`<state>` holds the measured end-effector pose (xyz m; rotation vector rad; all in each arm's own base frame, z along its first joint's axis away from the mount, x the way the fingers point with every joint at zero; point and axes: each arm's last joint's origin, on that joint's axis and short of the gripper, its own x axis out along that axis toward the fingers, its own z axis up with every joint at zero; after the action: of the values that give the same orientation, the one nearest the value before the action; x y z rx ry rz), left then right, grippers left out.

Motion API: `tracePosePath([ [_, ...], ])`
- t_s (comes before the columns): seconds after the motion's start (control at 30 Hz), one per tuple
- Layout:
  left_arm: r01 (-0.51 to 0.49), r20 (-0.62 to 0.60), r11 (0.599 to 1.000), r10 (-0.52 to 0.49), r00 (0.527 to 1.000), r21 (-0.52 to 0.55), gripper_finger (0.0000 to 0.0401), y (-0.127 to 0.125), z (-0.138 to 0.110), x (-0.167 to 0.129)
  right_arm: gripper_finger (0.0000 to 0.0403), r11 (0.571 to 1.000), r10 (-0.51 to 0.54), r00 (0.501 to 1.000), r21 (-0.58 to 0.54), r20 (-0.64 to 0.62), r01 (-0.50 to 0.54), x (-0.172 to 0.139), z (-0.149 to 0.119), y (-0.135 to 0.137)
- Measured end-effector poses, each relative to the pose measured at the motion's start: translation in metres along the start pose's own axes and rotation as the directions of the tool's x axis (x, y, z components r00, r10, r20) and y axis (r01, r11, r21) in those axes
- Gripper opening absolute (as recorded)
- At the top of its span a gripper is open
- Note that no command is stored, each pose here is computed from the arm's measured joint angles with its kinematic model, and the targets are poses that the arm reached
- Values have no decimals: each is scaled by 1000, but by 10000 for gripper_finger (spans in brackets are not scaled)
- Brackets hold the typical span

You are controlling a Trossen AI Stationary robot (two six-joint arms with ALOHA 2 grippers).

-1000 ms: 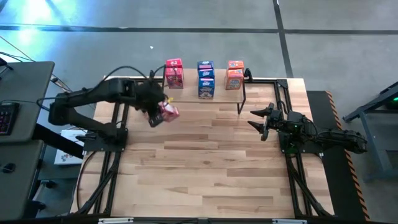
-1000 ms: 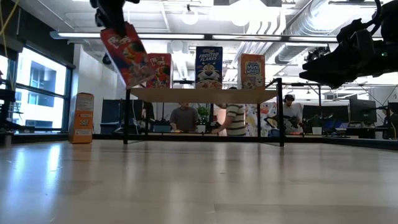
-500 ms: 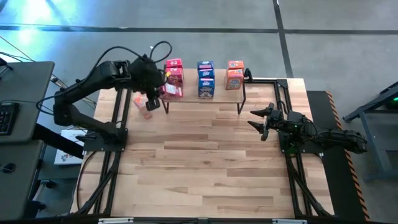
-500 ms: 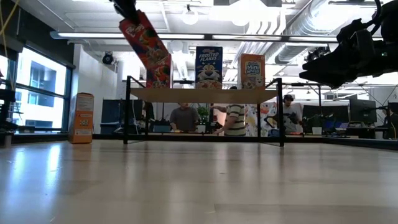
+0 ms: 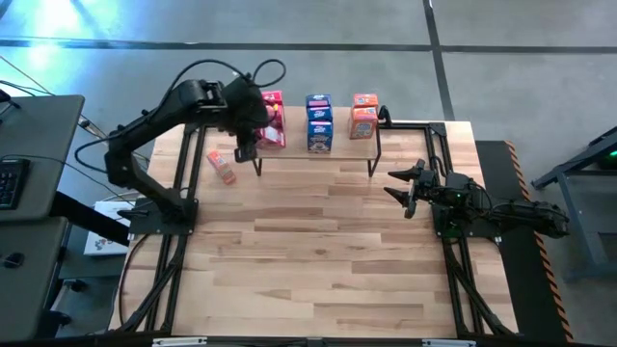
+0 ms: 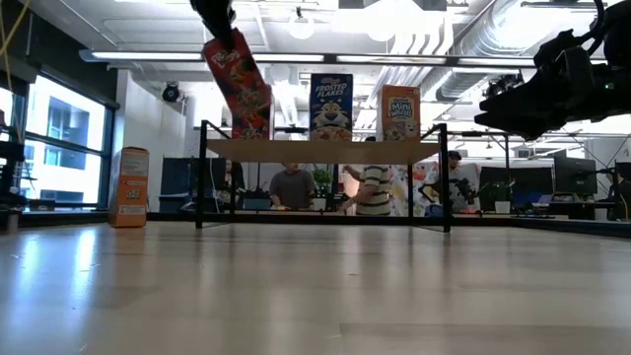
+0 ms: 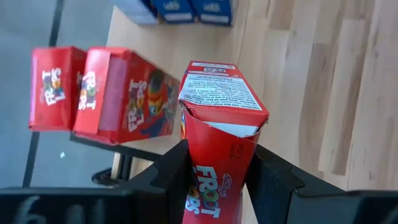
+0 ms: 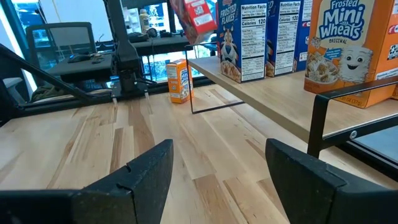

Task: Stack cereal on shelf
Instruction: Put the red cereal box on the shelf

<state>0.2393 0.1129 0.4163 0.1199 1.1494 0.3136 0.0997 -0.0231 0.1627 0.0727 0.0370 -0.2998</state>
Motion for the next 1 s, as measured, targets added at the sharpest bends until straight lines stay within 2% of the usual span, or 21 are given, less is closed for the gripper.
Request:
tracePosePath([
  [0.6, 37, -136, 999, -31, 990, 36, 129, 15, 24, 32, 248, 1000, 0, 1000, 0, 0, 0, 0, 0, 0],
  [1.0, 44, -181, 998, -36, 983, 39, 129, 24, 24, 43, 248, 1000, 0, 1000, 0, 0, 0, 0, 0, 0],
])
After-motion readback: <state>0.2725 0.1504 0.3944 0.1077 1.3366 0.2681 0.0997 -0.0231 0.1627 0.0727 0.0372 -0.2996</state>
